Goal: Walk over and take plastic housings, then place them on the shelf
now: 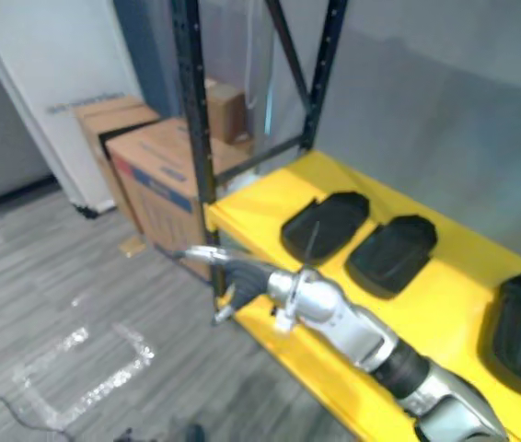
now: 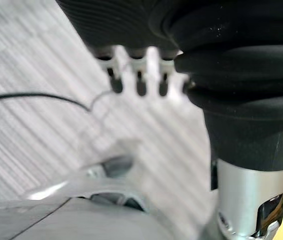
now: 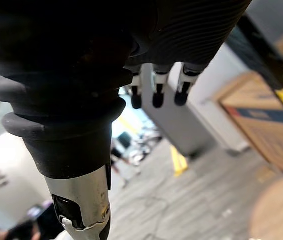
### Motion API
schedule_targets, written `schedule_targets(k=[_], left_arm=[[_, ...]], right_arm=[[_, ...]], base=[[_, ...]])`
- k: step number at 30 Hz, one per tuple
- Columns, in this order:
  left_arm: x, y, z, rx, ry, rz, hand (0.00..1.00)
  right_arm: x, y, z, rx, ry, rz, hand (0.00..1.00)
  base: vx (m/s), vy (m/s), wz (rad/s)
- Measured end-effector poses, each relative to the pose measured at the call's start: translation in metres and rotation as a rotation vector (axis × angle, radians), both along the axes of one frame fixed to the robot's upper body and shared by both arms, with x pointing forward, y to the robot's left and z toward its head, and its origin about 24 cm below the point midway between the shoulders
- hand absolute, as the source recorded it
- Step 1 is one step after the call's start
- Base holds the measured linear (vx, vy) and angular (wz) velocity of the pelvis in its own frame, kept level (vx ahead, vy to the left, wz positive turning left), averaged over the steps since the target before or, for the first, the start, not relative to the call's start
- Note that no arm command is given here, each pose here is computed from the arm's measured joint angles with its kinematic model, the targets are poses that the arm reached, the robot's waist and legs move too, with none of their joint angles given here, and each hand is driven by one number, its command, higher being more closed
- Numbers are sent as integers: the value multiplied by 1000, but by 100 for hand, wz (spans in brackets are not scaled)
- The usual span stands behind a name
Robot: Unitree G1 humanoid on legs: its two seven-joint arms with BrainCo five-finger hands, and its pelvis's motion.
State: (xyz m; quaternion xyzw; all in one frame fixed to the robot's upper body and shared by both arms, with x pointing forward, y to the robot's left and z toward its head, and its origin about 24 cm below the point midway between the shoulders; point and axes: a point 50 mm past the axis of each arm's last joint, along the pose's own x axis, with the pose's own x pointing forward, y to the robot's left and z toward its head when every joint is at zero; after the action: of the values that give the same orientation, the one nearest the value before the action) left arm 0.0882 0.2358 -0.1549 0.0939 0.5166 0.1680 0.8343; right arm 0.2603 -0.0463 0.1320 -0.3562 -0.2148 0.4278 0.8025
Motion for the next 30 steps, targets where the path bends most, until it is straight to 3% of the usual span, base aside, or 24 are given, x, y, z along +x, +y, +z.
schedule_targets(k=[5, 8, 22, 30], left_arm=[[67, 2, 23, 7, -188, -21, 0], [84, -2, 30, 3, -243, -43, 0], [110, -14, 44, -16, -356, -54, 0], [109, -14, 44, -17, -358, -54, 0]], right_arm=[[24, -8, 40, 115, -202, -148, 0], [26, -7, 54, 164, -276, -173, 0], [35, -25, 81, 269, -375, -318, 0], [44, -59, 97, 299, -442, -490, 0]], base=[[-57, 0, 6], [-24, -1, 1], [32, 16, 2], [12, 3, 2]])
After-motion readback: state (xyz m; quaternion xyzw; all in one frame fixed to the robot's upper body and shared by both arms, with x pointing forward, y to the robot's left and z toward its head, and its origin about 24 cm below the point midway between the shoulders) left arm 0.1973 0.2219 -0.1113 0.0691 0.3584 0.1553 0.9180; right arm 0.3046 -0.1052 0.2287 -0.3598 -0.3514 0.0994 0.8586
